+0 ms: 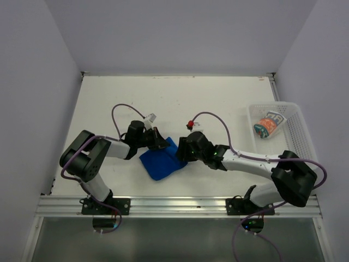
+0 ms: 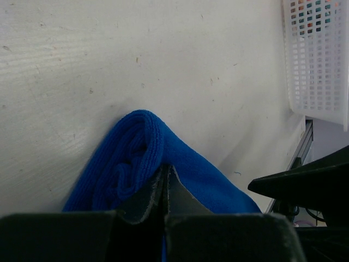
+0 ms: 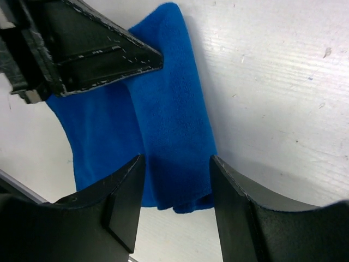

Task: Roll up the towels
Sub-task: Roll the towel

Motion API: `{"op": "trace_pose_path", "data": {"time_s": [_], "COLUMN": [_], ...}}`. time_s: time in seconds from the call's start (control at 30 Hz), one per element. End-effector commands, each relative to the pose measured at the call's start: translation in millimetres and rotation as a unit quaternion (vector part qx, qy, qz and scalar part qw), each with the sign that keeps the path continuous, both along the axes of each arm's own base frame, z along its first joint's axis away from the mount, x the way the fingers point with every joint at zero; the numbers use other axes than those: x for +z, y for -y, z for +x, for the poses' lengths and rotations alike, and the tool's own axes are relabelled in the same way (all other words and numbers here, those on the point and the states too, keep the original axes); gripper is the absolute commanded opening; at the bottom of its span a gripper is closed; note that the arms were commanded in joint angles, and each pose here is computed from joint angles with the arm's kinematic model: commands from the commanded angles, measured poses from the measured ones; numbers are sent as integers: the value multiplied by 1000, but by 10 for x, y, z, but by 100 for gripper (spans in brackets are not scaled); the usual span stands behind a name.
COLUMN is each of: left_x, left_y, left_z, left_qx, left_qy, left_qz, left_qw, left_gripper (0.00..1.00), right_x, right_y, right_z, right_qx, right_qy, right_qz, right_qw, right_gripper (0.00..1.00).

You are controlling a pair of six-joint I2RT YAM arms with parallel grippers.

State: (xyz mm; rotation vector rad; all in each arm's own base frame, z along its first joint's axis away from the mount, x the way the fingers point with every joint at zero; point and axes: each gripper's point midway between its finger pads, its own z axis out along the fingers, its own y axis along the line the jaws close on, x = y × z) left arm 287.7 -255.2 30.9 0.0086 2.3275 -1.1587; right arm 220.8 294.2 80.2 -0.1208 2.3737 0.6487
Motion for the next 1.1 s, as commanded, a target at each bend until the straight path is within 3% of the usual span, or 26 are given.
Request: {"op": "trace_pose_path", "data": {"time_s": [0.0, 0.4, 0.7, 0.87, 1.07], "left_x": [-332, -317, -102, 242, 611], "left_y": [-260, -264, -198, -104, -92], "left_z": [-81, -88, 45, 264, 424], "left_qx": [36, 36, 41, 45, 58], "left_qy": [-37, -37, -27, -3, 23], "left_qz": [58, 58, 47, 32, 28], "left_qw": [997, 997, 998, 998, 998], "left_gripper": [0, 0, 0, 0, 0], "right_x": [-78, -757, -716, -546, -372], "right_y": [-119, 45, 133, 134, 301], "right_z": [19, -106, -64, -49, -59], "right_qx": [4, 9, 32, 37, 3], "right_qy": [-19, -60, -14, 33, 108], "right_qz": [39, -2, -39, -80, -195], "right_qw": [999, 998, 999, 996, 975], "right_gripper": [54, 50, 1, 0, 0]}}
